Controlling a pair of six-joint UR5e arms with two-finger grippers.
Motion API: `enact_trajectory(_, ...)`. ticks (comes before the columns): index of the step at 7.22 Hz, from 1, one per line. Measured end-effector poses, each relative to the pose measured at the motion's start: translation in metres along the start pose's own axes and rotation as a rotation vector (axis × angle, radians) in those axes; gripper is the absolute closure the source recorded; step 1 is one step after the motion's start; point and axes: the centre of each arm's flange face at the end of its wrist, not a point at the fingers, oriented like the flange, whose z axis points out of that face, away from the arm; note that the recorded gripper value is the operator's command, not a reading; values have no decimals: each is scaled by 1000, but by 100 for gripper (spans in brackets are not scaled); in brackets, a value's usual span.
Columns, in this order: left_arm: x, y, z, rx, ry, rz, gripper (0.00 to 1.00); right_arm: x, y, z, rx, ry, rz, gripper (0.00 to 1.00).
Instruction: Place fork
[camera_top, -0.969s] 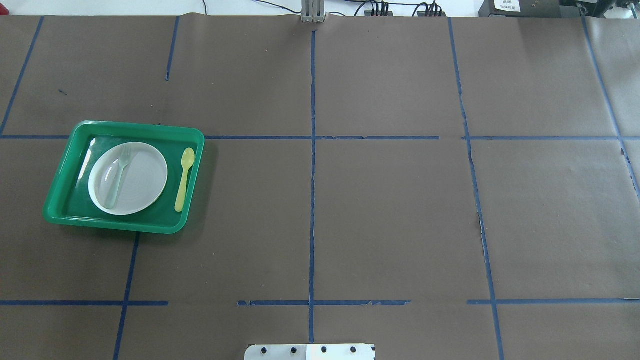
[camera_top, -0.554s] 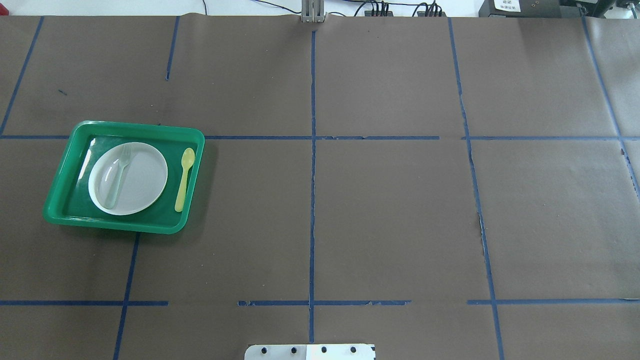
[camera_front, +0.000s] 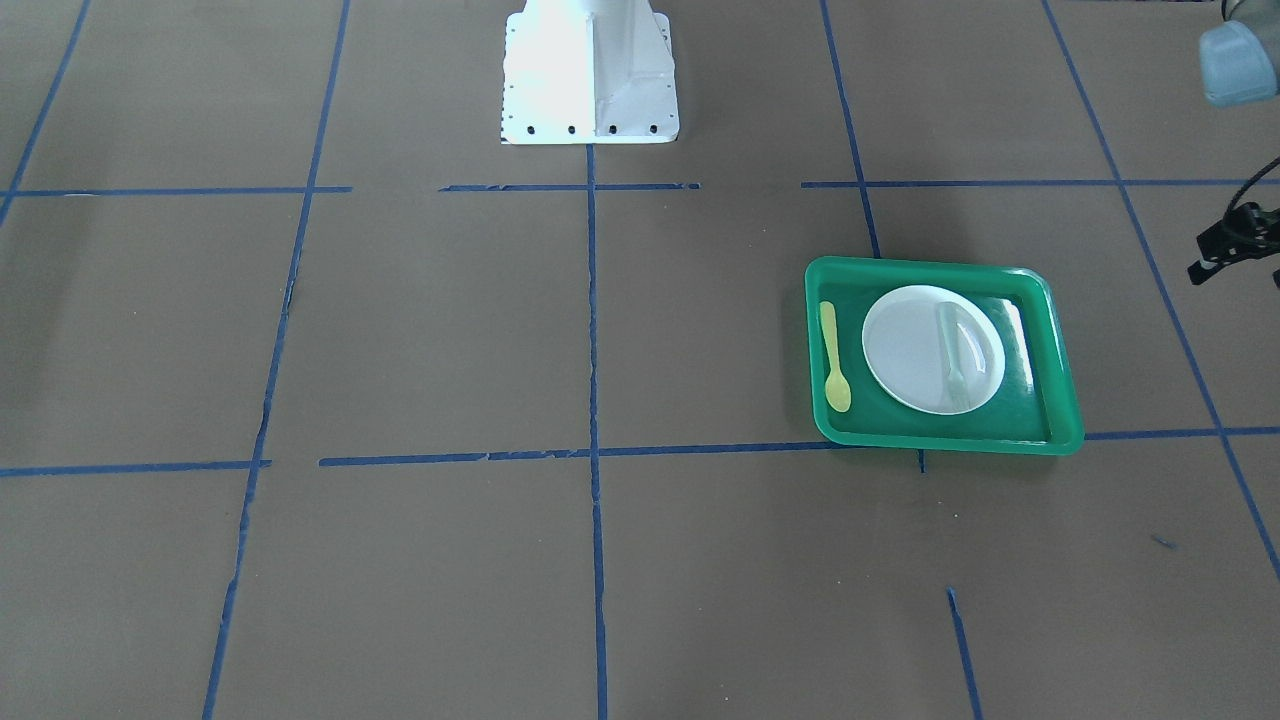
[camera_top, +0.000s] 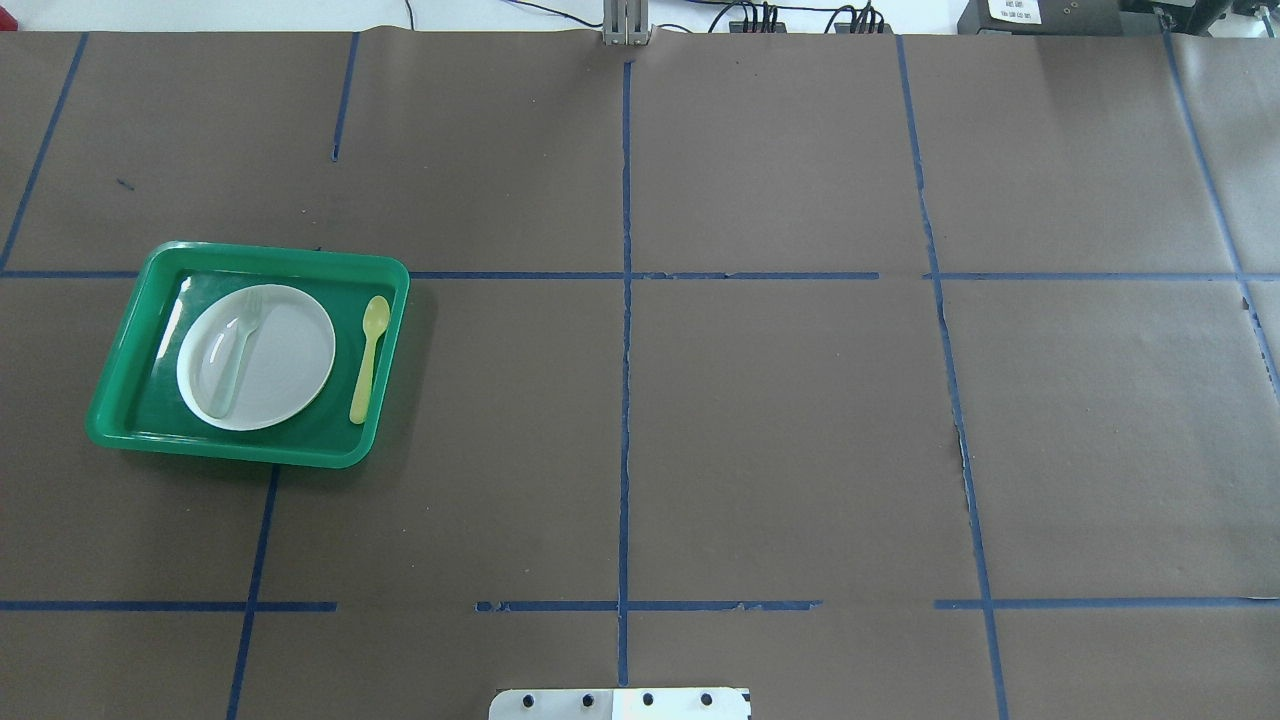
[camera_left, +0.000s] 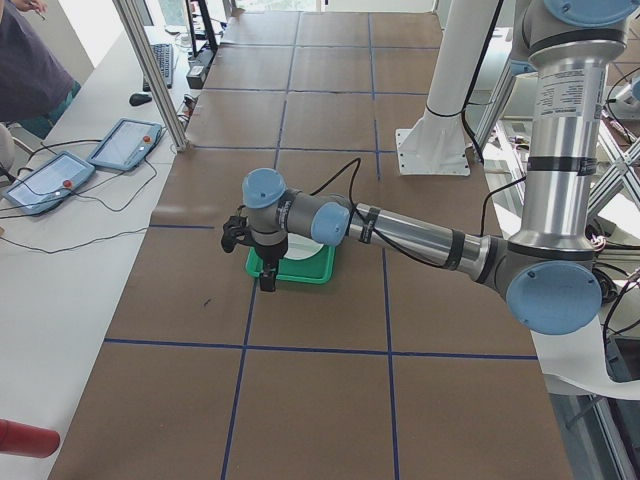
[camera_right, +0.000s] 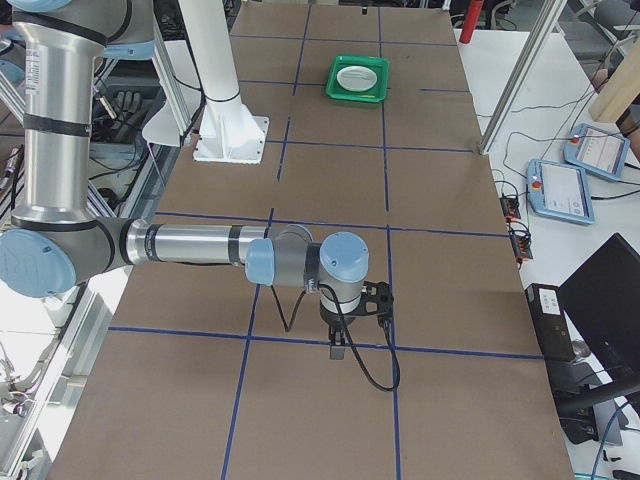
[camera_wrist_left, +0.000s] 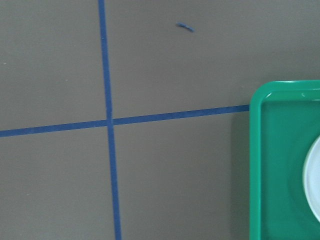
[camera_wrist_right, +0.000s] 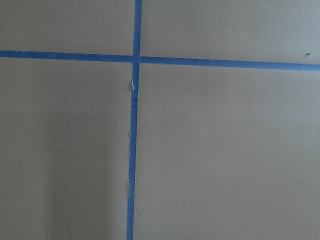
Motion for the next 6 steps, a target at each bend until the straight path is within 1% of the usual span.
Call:
enact_trajectory(2,47,0,16,18,38,24,0,0,0,0,-1,0,1,0)
enact_trajectory(4,81,-4,33,8,61,58,0,0,0,0,-1,0,0,0)
enact_trajectory(5,101,-9,47,-5,59,73,0,0,0,0,-1,0,0,0)
enact_trajectory(6,131,-15,70,-17,35,72,0,0,0,0,0,0,0,0)
